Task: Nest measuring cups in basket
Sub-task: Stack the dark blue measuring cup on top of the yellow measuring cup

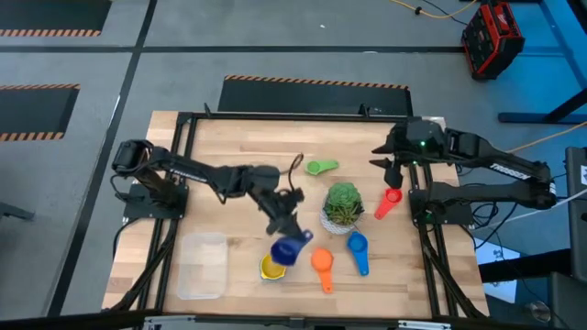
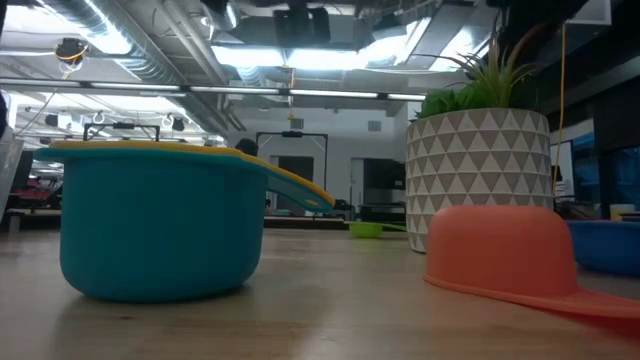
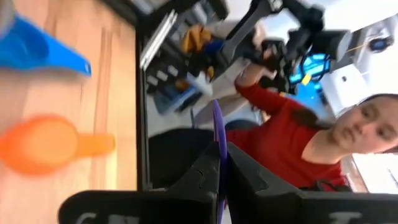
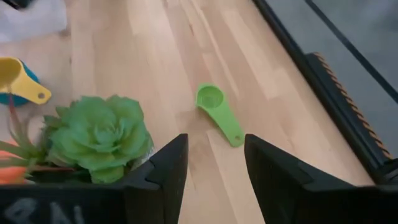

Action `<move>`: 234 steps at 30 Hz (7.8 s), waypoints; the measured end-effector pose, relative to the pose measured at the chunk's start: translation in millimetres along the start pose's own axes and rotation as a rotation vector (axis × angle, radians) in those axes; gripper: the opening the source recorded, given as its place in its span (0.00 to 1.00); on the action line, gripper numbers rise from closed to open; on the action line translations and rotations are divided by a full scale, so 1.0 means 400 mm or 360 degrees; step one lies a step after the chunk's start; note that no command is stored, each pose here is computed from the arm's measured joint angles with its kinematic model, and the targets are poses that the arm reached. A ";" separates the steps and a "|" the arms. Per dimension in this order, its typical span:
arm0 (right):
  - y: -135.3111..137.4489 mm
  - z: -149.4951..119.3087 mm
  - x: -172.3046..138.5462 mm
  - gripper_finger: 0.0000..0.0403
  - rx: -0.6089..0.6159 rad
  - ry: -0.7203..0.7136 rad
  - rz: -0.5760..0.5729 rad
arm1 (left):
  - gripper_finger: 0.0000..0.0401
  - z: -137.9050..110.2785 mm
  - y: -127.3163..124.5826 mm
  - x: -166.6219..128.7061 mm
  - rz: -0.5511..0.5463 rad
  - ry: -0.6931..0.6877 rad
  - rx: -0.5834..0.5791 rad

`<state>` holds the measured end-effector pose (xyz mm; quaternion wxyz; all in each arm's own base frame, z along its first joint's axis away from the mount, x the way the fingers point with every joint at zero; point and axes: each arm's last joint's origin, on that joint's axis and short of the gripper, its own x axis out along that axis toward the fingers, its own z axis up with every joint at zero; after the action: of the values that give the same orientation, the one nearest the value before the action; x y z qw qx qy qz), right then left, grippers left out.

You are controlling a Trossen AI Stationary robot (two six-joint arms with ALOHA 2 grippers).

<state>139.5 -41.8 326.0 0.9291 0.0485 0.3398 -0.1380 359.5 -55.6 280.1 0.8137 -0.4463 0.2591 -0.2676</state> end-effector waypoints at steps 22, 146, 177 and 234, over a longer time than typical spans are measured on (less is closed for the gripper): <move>0.001 -0.025 0.041 0.40 -0.0005 0.0013 0.0012 | 0.01 -0.118 0.060 0.109 0.0182 0.0322 -0.0107; 0.001 -0.025 0.041 0.40 -0.0056 0.0011 0.0013 | 0.11 -0.205 0.085 0.172 0.0661 -0.0006 -0.0459; 0.008 -0.008 0.040 0.40 -0.0114 -0.0104 0.0178 | 0.29 -0.131 0.115 0.138 0.0651 -0.0085 -0.0086; 0.508 0.022 0.292 0.40 -0.0409 -0.0446 0.1371 | 0.29 -0.127 0.033 0.033 0.1596 0.0383 0.0085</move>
<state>289.0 125.2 256.8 0.9372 0.0504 0.1742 0.2980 338.2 -88.4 242.6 0.8175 -0.2122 0.5261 0.0993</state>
